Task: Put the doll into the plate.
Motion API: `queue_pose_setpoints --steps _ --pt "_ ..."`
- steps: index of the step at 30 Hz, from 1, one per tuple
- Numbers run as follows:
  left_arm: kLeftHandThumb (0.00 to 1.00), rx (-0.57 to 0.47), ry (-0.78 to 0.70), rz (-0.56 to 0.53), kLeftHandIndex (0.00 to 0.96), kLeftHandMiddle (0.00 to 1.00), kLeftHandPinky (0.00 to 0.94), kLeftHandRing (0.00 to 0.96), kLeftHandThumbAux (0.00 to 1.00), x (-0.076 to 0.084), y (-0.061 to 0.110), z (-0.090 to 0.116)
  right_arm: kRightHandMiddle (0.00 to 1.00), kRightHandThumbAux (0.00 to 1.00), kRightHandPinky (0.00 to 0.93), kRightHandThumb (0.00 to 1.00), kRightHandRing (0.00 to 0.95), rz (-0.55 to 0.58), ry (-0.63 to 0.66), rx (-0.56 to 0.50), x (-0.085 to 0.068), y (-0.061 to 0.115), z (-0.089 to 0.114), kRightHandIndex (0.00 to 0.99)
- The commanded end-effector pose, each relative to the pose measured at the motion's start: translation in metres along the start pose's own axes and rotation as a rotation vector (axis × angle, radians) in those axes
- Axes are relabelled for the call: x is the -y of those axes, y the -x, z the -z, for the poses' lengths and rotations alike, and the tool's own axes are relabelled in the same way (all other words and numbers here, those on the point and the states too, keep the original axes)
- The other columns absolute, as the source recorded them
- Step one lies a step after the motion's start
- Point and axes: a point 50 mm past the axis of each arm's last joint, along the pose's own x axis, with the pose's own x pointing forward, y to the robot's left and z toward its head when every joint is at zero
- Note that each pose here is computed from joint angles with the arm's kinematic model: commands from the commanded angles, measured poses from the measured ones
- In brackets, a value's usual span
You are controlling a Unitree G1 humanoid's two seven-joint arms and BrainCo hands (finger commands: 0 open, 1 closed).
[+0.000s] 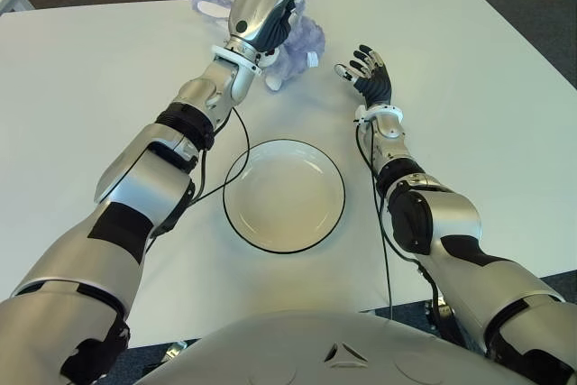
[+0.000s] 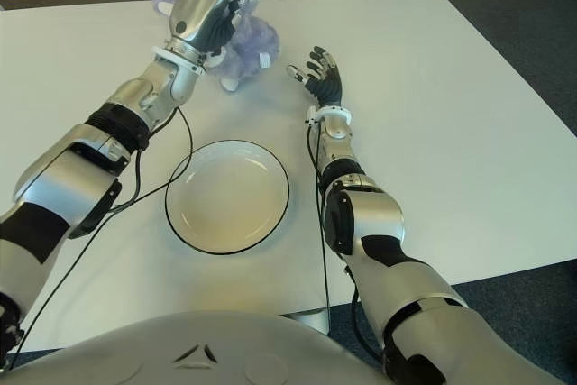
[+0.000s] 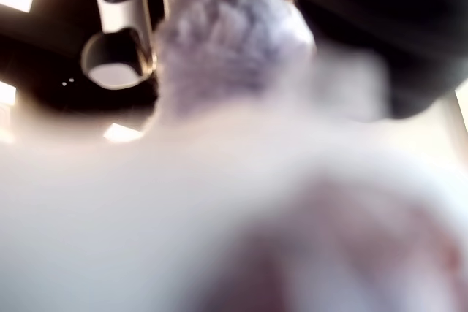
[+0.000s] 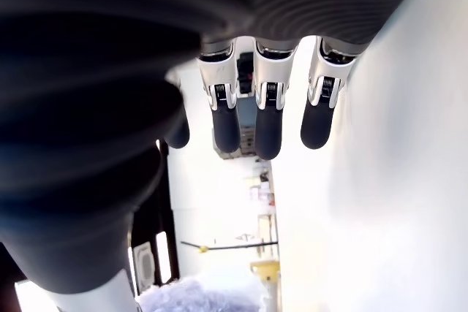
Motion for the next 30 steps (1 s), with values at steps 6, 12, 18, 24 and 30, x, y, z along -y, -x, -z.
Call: queue_pose_setpoints --steps 6,12,18,24,30 --pt "0.736 0.012 -0.022 -0.022 0.442 0.834 0.853 0.831 0.695 -0.014 -0.004 0.005 0.158 0.837 0.176 0.095 0.159 0.002 -0.011 -0.051 -0.002 0.005 0.012 0.133" --pt "0.737 0.024 -0.018 -0.053 0.442 0.833 0.850 0.831 0.694 -0.023 -0.007 0.006 0.160 0.830 0.176 0.092 0.161 0.002 -0.012 -0.052 -0.002 0.005 0.012 0.136" --pt "0.739 0.036 -0.015 -0.084 0.442 0.831 0.838 0.830 0.693 -0.029 -0.009 0.006 0.160 0.835 0.175 0.090 0.160 -0.001 -0.010 -0.054 -0.003 0.005 0.013 0.140" --pt "0.742 0.050 -0.018 -0.117 0.443 0.833 0.834 0.831 0.692 -0.036 -0.012 0.005 0.156 0.826 0.185 0.081 0.162 -0.002 -0.010 -0.056 -0.003 0.006 0.013 0.138" --pt "0.742 0.064 -0.046 -0.132 0.442 0.837 0.831 0.835 0.693 -0.043 -0.016 0.005 0.164 0.819 0.184 0.085 0.165 0.001 -0.015 -0.059 -0.003 0.006 0.013 0.145"
